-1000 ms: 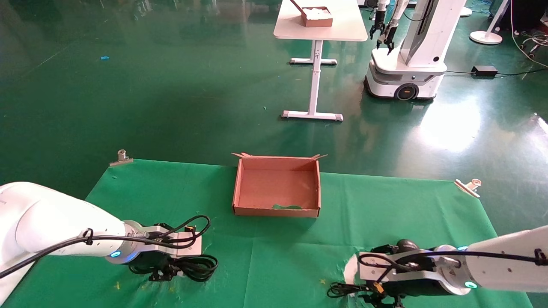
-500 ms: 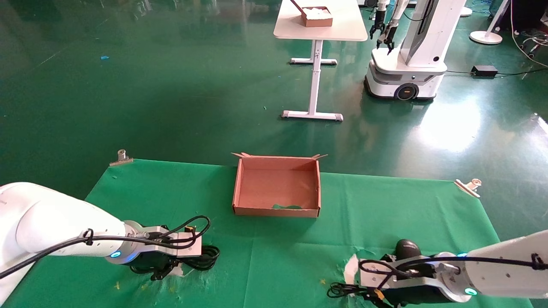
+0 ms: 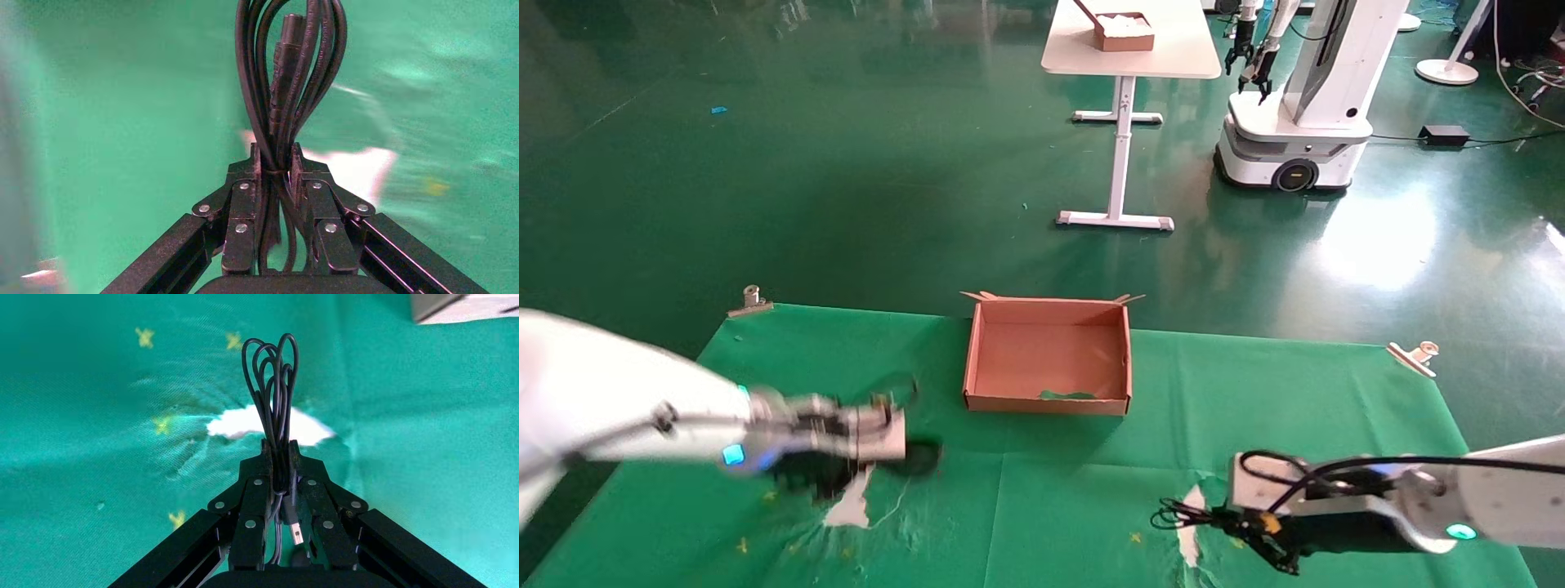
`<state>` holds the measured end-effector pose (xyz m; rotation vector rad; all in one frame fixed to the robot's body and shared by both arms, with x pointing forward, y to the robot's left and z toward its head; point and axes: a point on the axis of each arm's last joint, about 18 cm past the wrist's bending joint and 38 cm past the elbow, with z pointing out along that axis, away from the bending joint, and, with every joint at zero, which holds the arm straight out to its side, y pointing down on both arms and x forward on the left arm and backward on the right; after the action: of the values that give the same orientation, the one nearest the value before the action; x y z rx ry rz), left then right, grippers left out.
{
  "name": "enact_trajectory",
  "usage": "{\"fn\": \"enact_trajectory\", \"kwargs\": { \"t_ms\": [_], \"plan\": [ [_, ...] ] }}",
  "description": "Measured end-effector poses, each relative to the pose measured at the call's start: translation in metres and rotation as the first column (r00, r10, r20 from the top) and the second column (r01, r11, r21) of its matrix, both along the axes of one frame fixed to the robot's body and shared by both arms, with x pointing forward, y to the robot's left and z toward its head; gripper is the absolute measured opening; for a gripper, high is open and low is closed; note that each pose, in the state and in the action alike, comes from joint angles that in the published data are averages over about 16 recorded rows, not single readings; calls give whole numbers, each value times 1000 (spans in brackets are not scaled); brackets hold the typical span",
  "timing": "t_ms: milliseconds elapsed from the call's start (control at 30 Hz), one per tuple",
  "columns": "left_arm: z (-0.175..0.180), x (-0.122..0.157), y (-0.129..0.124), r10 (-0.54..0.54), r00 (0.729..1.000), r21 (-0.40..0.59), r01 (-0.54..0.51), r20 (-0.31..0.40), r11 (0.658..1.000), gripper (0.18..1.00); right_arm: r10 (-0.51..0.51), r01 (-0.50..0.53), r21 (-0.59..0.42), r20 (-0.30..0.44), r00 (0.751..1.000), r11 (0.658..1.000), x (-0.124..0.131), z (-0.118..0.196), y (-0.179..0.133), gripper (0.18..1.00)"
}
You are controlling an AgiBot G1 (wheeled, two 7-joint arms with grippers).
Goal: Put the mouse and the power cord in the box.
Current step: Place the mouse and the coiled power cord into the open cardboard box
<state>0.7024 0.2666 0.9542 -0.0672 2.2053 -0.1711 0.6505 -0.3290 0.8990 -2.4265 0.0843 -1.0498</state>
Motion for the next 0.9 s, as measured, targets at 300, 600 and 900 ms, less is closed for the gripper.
{"fn": "enact_trajectory", "kwargs": {
  "t_ms": [300,600,900],
  "plan": [
    [62,6,-57,-110,983,-55,119,148,991,270,-62,54,100,88,994,994,-17,51,-38,222],
    [73,28,-123,-223,940,-23,237,260,971,269,-127,97,165,180,975,981,-42,102,-80,221],
    [56,43,-149,-274,907,42,276,319,960,269,-161,119,190,225,961,975,-71,128,-113,221]
  ]
}}
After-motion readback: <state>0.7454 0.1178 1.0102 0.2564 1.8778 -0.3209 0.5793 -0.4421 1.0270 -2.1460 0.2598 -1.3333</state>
